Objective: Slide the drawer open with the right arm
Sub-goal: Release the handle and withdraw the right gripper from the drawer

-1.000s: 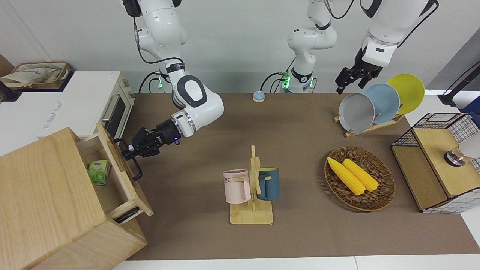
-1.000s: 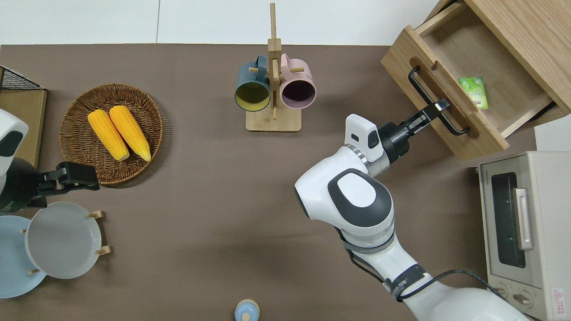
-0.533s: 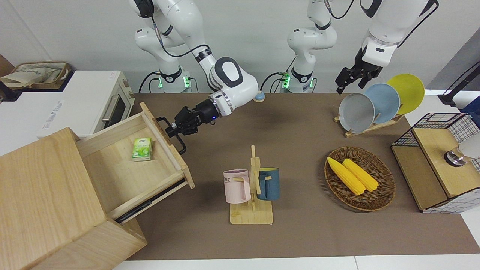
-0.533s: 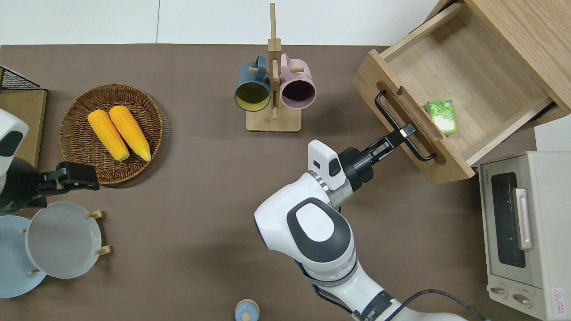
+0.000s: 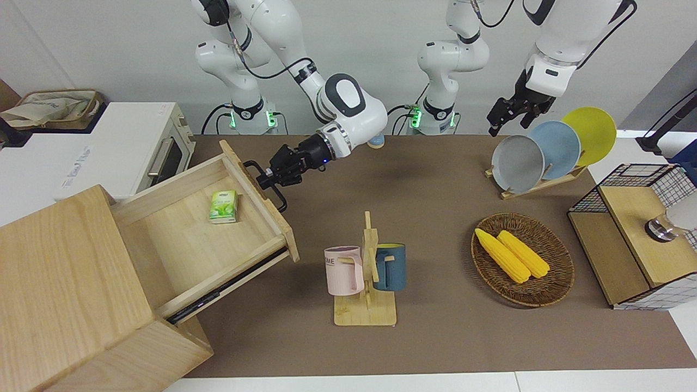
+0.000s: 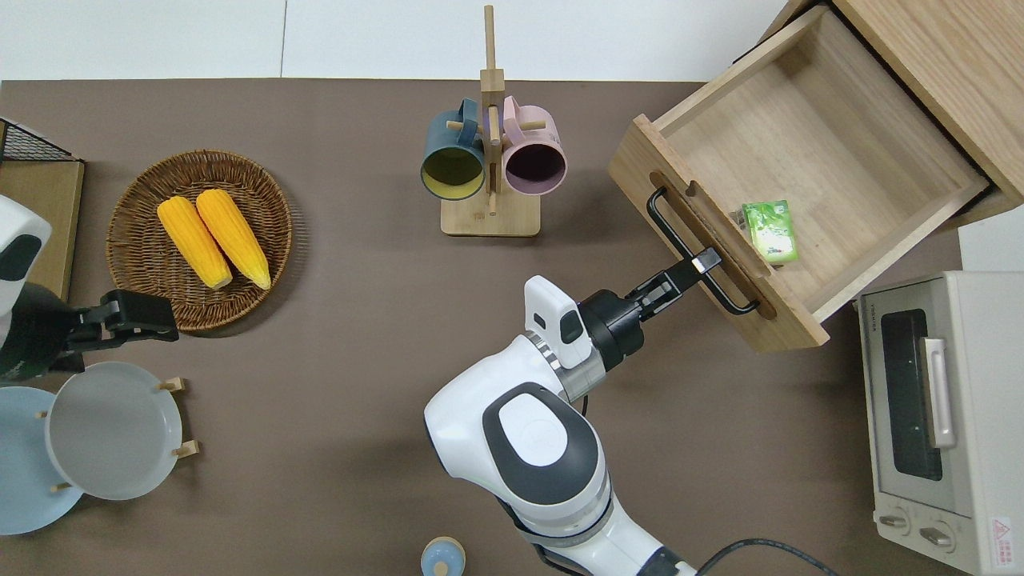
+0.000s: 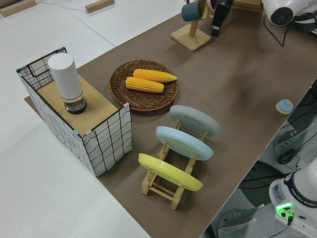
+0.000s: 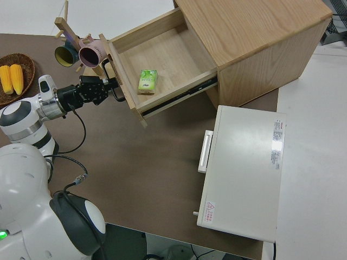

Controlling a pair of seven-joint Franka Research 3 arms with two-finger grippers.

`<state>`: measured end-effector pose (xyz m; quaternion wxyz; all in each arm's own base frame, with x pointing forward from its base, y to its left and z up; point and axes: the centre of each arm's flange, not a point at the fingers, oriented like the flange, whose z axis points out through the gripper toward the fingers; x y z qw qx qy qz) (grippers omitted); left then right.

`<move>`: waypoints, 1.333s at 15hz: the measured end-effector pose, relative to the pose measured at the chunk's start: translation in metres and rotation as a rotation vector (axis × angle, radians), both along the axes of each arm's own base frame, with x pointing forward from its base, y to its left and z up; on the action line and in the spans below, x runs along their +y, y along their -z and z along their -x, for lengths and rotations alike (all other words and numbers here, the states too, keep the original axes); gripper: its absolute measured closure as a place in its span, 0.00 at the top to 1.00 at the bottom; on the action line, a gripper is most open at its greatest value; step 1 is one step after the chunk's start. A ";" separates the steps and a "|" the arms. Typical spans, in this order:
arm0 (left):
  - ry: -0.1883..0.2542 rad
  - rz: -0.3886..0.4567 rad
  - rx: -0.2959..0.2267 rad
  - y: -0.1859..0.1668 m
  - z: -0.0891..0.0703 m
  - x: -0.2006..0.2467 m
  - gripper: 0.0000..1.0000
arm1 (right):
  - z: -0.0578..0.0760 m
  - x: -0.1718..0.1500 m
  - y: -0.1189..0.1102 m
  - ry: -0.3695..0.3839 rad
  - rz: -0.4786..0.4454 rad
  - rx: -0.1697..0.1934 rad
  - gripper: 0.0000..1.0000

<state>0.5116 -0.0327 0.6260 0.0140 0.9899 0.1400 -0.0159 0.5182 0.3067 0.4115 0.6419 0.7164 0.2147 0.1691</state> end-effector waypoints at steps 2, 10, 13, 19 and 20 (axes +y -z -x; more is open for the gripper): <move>0.000 0.000 0.000 0.000 0.000 0.000 1.00 | 0.001 0.001 -0.002 0.003 -0.007 0.006 0.19; 0.000 0.000 0.000 0.000 0.000 0.000 1.00 | 0.005 0.009 -0.013 0.001 -0.001 0.007 0.55; 0.000 0.000 0.000 0.000 0.000 0.000 1.00 | 0.006 0.012 -0.025 0.005 0.004 0.000 0.93; 0.000 0.000 0.000 0.000 0.000 0.000 1.00 | 0.036 0.045 -0.026 -0.023 -0.022 0.036 0.99; 0.000 0.000 0.000 0.000 0.000 0.000 1.00 | 0.041 0.048 -0.028 -0.021 -0.033 0.043 0.99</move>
